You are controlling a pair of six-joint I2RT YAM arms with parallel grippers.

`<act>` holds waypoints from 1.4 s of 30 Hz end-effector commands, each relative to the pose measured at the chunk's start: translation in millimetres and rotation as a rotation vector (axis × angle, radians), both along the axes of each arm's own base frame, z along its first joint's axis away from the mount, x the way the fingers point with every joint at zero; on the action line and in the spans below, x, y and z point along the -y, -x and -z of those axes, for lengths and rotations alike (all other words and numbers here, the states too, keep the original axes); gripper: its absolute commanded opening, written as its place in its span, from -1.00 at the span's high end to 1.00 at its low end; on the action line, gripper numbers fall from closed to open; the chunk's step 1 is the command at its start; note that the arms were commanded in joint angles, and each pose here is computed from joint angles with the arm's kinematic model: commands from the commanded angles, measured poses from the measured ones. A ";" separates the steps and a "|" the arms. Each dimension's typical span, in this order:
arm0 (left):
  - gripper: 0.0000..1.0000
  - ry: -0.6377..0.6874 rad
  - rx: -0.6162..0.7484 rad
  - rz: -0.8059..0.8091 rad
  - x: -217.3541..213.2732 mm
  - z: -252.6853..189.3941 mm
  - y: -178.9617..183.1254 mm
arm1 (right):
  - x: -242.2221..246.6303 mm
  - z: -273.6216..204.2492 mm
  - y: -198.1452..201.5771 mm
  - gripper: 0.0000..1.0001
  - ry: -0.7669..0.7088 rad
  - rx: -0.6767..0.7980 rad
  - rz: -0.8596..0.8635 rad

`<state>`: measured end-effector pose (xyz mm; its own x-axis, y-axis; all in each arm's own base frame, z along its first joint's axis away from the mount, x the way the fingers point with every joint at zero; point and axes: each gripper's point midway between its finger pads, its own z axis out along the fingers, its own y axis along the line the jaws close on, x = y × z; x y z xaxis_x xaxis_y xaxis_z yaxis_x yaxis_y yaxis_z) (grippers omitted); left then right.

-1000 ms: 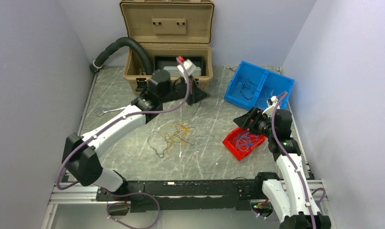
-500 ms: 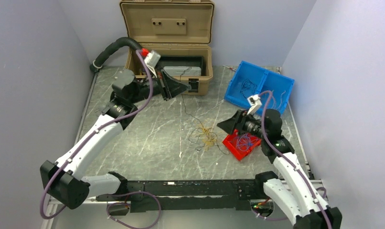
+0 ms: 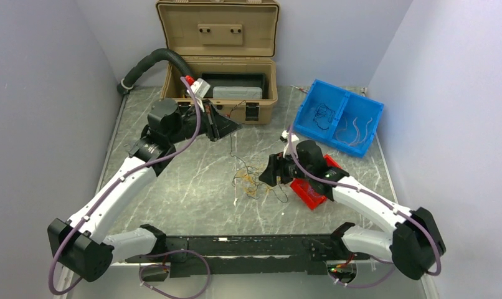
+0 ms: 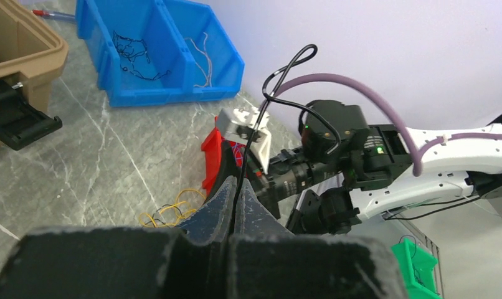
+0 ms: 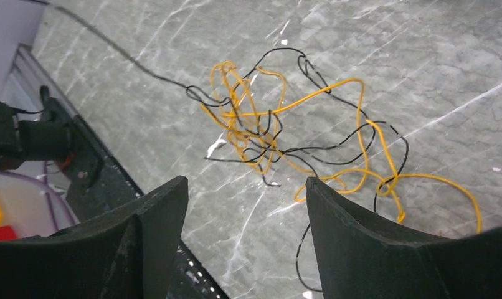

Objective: Untangle the cables
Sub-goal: Untie the cable.

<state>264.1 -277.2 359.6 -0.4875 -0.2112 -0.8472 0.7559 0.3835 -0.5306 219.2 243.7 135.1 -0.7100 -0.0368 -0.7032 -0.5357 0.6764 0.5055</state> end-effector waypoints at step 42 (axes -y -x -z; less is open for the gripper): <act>1.00 -0.241 -0.566 -1.463 -319.1 155.7 26.7 | 216.9 -148.6 -111.0 1.00 -0.015 0.209 1.102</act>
